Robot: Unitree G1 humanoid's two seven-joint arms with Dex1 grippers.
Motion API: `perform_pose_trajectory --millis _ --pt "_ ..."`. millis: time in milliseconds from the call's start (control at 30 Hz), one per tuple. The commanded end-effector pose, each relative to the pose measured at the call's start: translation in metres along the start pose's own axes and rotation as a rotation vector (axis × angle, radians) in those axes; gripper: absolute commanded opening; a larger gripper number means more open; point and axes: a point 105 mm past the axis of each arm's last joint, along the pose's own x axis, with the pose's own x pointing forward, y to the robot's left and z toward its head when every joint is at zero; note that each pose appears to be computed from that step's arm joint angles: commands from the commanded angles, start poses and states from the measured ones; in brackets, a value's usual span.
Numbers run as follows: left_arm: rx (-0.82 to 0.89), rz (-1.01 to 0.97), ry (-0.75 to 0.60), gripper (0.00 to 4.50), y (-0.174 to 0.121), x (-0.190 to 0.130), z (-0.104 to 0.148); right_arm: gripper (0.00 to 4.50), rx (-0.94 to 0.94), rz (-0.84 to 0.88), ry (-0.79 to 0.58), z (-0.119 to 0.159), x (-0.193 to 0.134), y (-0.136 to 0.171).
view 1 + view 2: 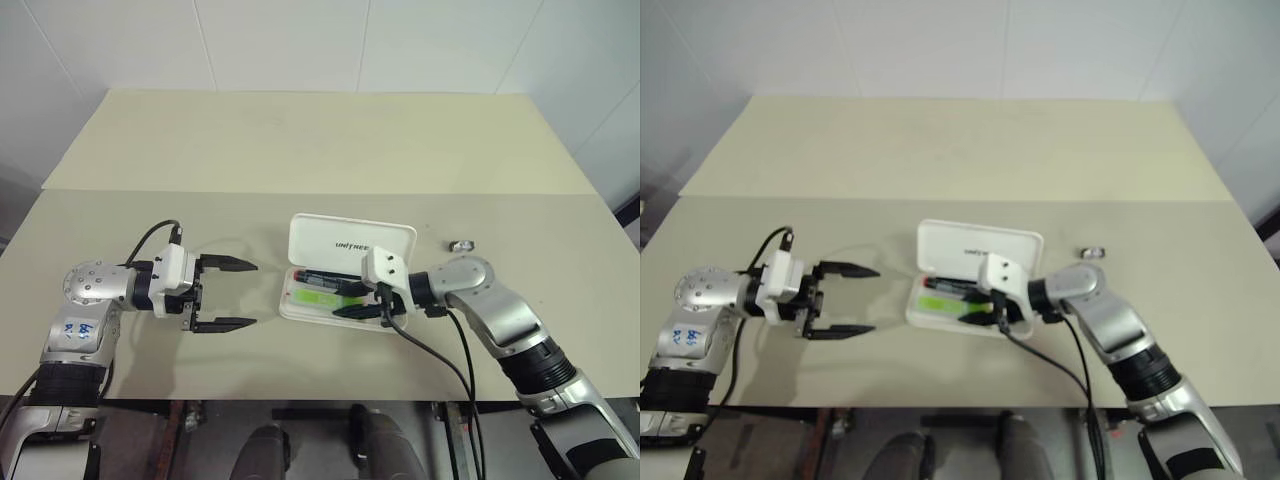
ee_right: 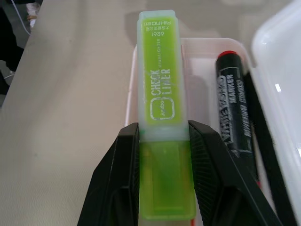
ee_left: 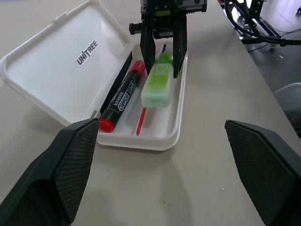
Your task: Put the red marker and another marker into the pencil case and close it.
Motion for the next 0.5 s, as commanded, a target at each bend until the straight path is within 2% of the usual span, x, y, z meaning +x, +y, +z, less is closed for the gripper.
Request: perform_pose_trajectory --millis 33,367,500 --pt "0.033 0.028 -0.004 4.5 0.0029 -0.0059 0.0081 1.1 -0.017 0.008 0.01 0.0047 0.0016 -0.0016" --pt "0.044 0.034 -0.003 4.5 0.0044 -0.0043 0.0079 1.1 -0.008 0.018 0.071 -0.001 0.0057 -0.0039" --pt "0.048 0.036 -0.003 4.5 0.0052 -0.0039 0.0074 2.45 -0.018 0.006 0.078 -0.0021 0.0068 -0.0069"
